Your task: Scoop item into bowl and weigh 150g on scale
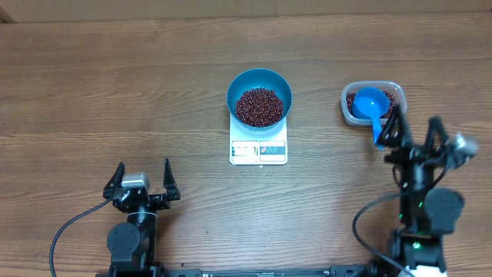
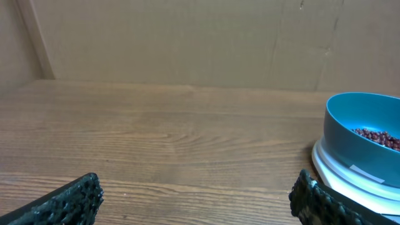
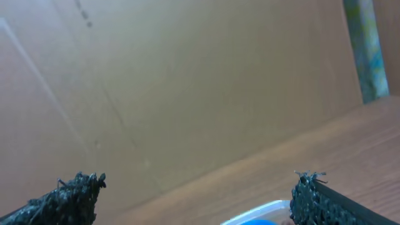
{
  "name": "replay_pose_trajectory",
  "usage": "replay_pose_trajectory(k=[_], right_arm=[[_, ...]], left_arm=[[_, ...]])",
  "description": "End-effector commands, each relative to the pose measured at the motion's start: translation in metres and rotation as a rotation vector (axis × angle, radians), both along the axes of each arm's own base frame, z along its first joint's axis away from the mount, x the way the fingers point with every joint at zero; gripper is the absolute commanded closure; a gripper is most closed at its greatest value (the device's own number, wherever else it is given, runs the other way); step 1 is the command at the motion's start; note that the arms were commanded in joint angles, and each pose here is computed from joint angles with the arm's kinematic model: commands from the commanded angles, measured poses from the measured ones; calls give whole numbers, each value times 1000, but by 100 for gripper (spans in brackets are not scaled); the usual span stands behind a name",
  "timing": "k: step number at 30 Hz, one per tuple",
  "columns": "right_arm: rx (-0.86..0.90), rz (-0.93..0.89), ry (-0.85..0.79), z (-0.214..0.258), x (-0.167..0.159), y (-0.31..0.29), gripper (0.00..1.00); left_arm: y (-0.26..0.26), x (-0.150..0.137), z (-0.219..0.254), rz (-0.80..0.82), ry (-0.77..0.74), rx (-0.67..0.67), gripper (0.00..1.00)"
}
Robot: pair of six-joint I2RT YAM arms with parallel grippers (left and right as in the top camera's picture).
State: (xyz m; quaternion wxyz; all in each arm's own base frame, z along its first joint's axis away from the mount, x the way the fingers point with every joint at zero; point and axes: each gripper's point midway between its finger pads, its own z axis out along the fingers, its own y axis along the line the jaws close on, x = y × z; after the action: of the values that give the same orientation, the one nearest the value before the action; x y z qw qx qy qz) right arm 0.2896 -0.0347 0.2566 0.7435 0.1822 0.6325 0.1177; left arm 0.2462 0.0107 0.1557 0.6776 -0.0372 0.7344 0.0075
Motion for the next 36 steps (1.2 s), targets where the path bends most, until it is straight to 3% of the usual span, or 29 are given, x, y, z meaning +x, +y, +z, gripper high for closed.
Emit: replay_pose_trajectory(k=[1,12,20,36], right_arm=[[-1,16,1,-24,-10,4,0],[-214,54,59,-56,-31,23,0],[-234,65,157,-81,-39,24,0],[-409,196,152,-85,-44,49,0]], left_arm=[[0,0,1,-2,-9,22,0],[0,0,1,-2,-9,22,0],[0,0,1,-2,-9,22,0],[0,0,1,-2,-9,22,0]])
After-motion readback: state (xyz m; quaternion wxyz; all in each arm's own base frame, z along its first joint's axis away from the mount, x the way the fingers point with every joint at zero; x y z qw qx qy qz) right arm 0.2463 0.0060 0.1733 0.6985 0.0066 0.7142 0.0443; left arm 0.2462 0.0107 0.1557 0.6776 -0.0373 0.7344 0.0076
